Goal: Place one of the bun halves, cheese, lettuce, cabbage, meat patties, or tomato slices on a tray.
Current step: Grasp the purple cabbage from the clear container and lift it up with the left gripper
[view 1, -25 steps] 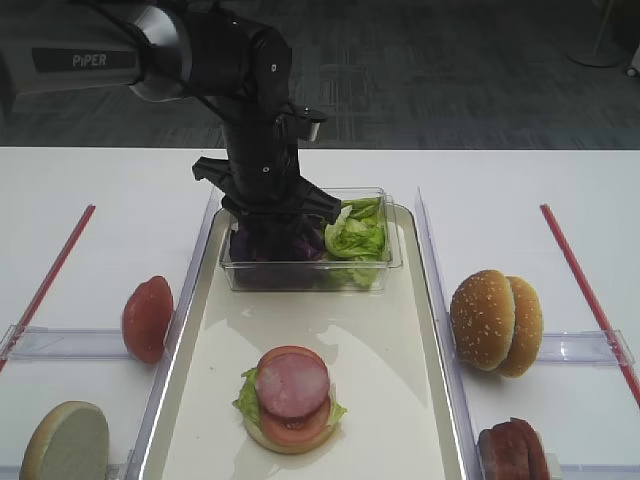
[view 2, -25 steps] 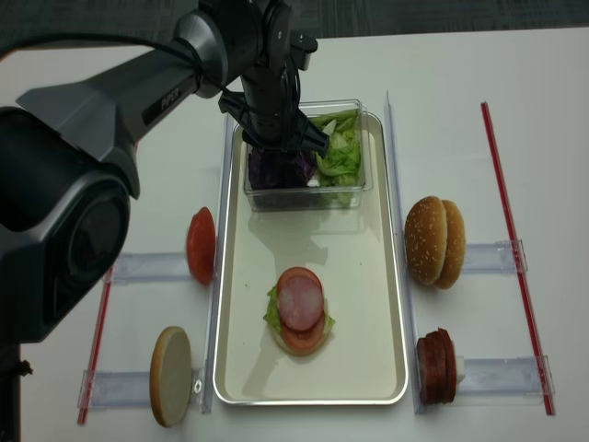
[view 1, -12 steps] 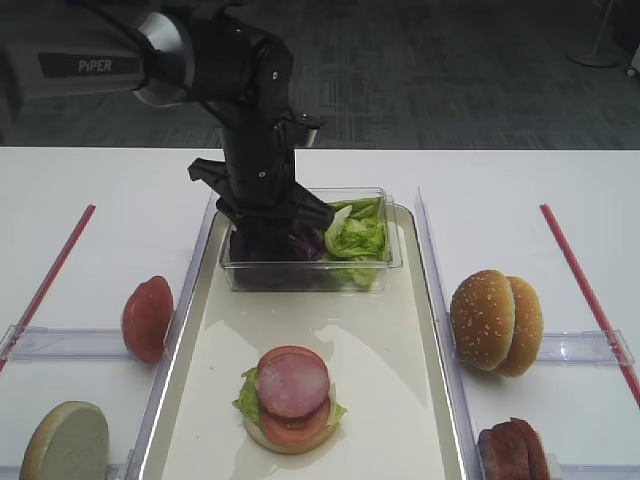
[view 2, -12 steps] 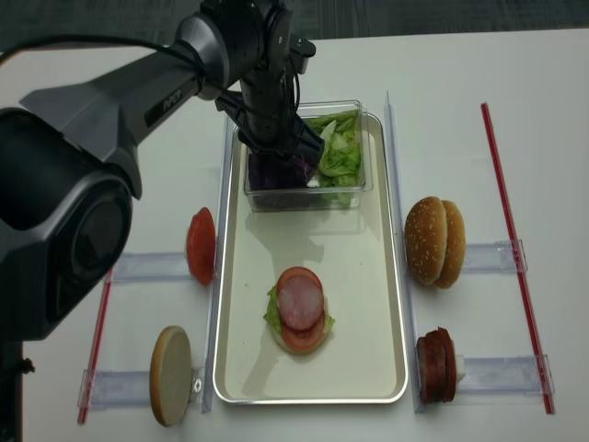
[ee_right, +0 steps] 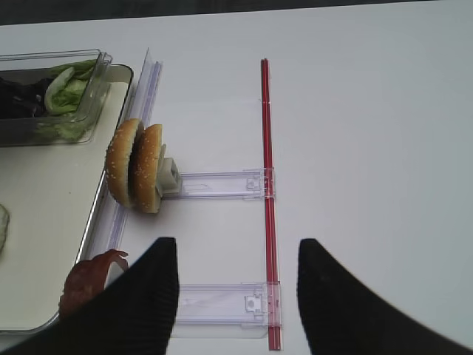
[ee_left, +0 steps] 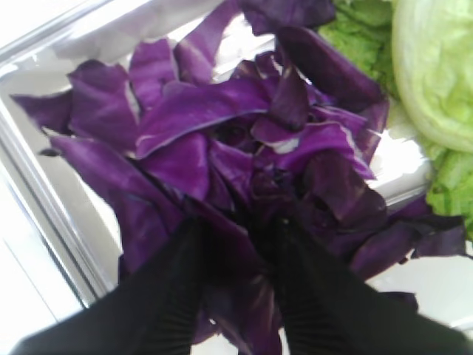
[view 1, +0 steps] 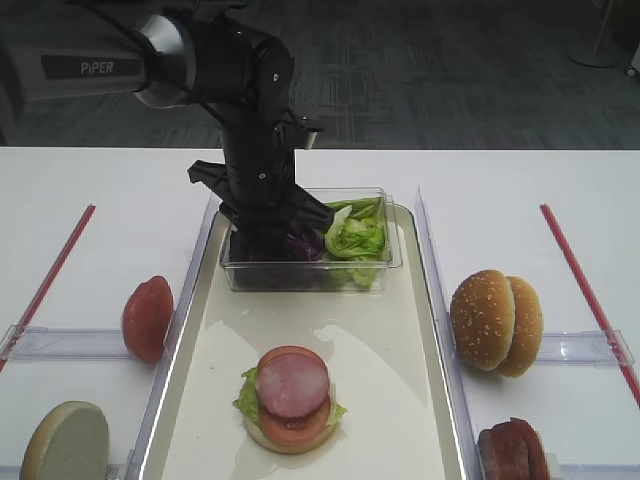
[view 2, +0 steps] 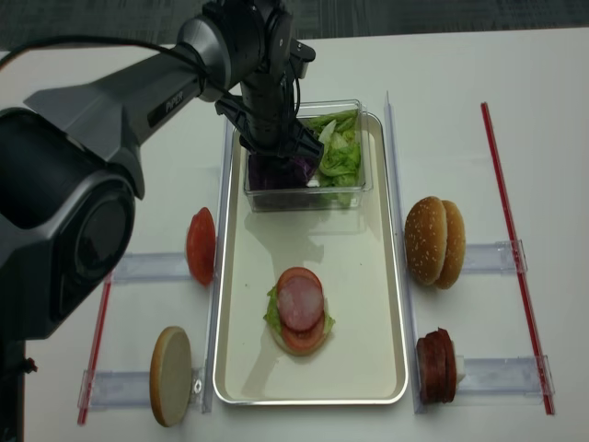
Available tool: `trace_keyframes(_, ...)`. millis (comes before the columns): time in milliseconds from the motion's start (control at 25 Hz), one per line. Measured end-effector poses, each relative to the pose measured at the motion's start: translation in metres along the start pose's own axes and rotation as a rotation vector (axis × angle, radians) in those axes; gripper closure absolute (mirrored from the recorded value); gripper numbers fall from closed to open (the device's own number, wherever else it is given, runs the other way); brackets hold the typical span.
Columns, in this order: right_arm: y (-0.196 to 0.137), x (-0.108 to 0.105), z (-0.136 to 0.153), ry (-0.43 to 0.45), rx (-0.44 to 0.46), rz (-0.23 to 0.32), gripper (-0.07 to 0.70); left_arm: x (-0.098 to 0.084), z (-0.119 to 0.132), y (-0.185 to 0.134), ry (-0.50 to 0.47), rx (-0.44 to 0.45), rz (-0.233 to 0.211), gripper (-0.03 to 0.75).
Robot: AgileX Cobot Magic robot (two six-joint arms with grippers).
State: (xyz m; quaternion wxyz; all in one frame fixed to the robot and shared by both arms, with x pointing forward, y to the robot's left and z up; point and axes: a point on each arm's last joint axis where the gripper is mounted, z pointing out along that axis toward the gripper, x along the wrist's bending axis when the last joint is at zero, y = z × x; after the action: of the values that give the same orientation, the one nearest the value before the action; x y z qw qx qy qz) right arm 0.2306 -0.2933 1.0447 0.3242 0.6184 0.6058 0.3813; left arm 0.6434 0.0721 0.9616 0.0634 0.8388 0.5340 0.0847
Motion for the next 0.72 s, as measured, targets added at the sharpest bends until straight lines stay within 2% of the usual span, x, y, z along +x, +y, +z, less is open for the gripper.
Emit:
trace_keyframes(400, 0.0, 0.0, 0.0, 0.0, 0.0, 0.0, 0.232, 0.0, -0.004, 0.002, 0.0, 0.004, -0.003, 0.653)
trace_keyframes(720, 0.0, 0.0, 0.0, 0.0, 0.0, 0.0, 0.232, 0.002, -0.025, 0.009, 0.005, 0.011, -0.005, 0.66)
